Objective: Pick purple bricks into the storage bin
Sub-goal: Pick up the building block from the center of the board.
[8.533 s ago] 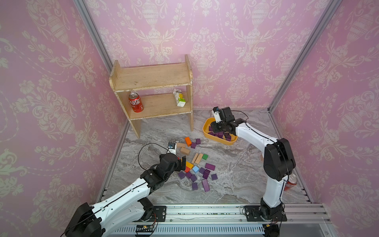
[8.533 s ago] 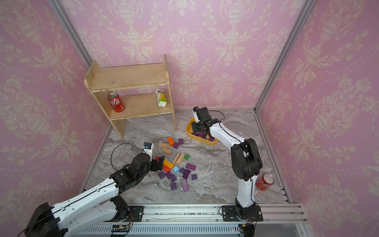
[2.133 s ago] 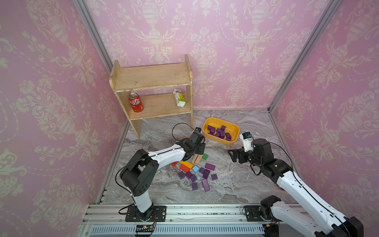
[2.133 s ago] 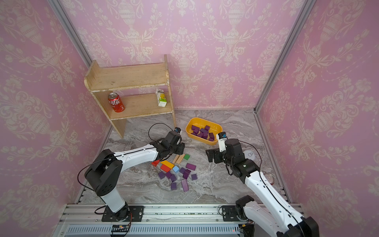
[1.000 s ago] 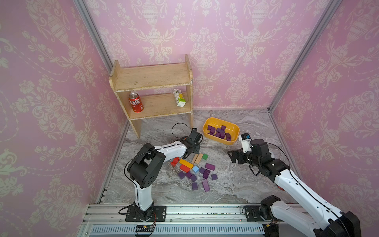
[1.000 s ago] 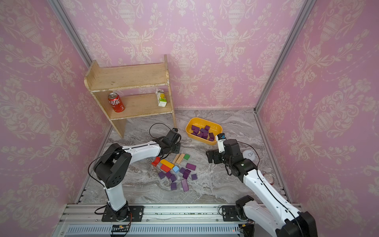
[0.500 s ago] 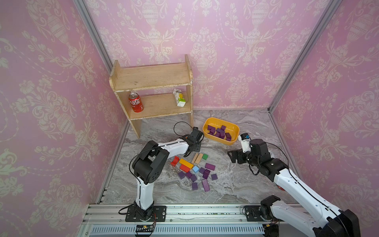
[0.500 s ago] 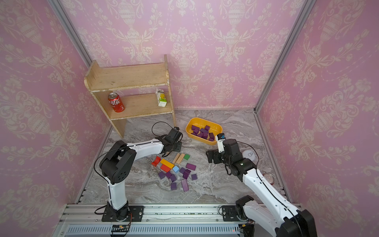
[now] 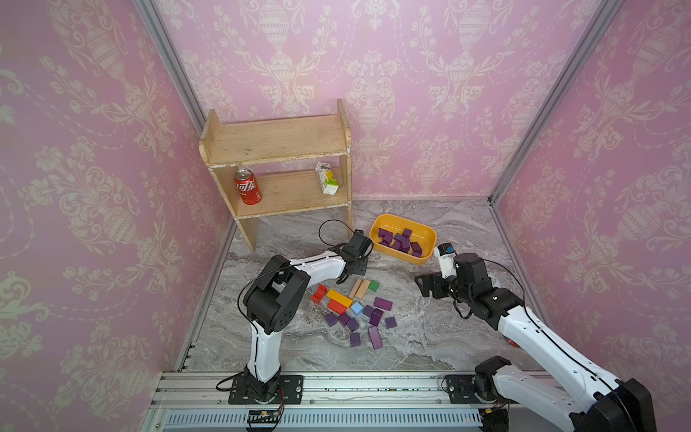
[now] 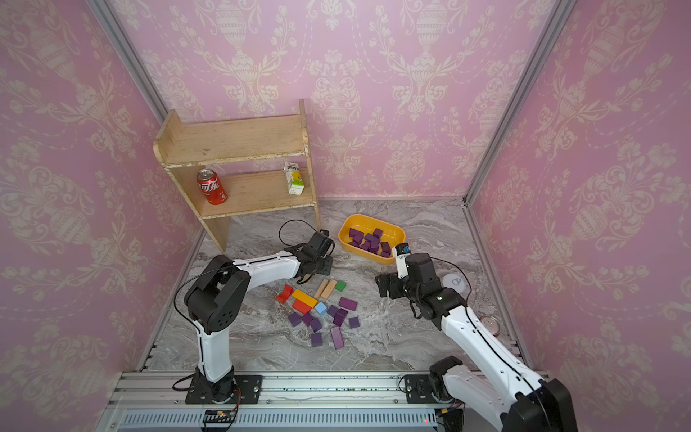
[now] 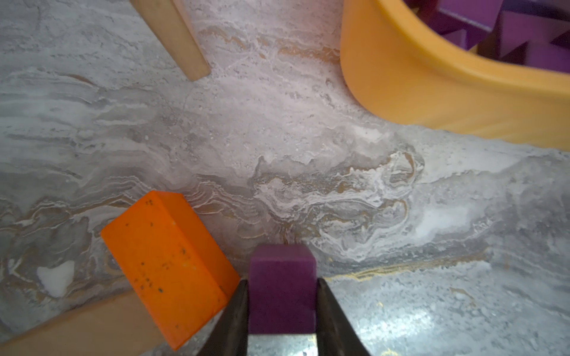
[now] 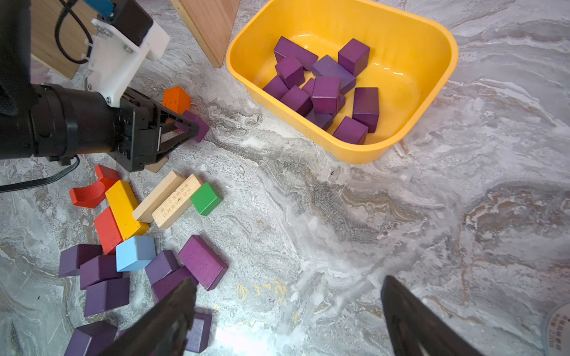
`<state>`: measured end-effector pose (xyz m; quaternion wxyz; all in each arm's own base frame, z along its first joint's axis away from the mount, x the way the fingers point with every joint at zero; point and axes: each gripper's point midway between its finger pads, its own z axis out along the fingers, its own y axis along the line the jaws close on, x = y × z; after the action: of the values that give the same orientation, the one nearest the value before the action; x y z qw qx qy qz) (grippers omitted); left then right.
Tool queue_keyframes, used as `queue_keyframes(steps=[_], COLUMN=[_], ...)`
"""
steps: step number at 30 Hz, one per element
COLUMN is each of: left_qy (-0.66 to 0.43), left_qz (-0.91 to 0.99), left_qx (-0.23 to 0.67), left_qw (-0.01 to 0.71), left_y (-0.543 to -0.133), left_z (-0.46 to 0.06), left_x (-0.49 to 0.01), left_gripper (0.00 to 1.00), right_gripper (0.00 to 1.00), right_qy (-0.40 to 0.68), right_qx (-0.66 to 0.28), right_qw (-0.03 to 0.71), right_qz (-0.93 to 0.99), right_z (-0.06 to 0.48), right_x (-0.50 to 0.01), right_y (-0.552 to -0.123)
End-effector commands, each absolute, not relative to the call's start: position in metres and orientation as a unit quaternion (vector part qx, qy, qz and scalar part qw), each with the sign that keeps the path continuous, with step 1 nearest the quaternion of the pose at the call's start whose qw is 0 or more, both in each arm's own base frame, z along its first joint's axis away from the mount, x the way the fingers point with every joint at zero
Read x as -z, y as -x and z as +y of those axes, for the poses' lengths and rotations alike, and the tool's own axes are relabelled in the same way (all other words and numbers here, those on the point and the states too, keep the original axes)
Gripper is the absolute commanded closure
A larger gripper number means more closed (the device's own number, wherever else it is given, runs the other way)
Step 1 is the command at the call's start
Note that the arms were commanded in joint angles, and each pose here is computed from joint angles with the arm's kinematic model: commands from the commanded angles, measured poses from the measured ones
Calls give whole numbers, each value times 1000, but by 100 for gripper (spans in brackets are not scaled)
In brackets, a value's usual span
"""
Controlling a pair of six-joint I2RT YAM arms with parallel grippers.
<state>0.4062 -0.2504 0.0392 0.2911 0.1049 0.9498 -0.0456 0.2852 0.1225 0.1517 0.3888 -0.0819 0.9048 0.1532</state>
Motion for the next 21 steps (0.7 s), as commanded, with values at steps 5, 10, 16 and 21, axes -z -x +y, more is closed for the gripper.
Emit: queue_keyframes(steps=[5,10,16,21], left_qy=[-107,-107,-114,-144], left_qz=[942,932,917,905], left_qx=[66,82,102,105], left_qw=[312,336,367,387], left_y=[-406,-405,-412,-424], left_z=[-251,-257,-273,-298], left_x=[-72,-99,-129,-147], left_gripper=[75,75,76,76], right_gripper=[6,6,6,6], right_qy=[62,59,50,38], right_qx=[-147,-147,-142,-139], right_qw=[389,385,385,382], right_qz=[907,909,911,913], right_z=[119,119,117,115], right_x=[-150,-145,-139,-132], right_y=[-288,-289,-291,-293])
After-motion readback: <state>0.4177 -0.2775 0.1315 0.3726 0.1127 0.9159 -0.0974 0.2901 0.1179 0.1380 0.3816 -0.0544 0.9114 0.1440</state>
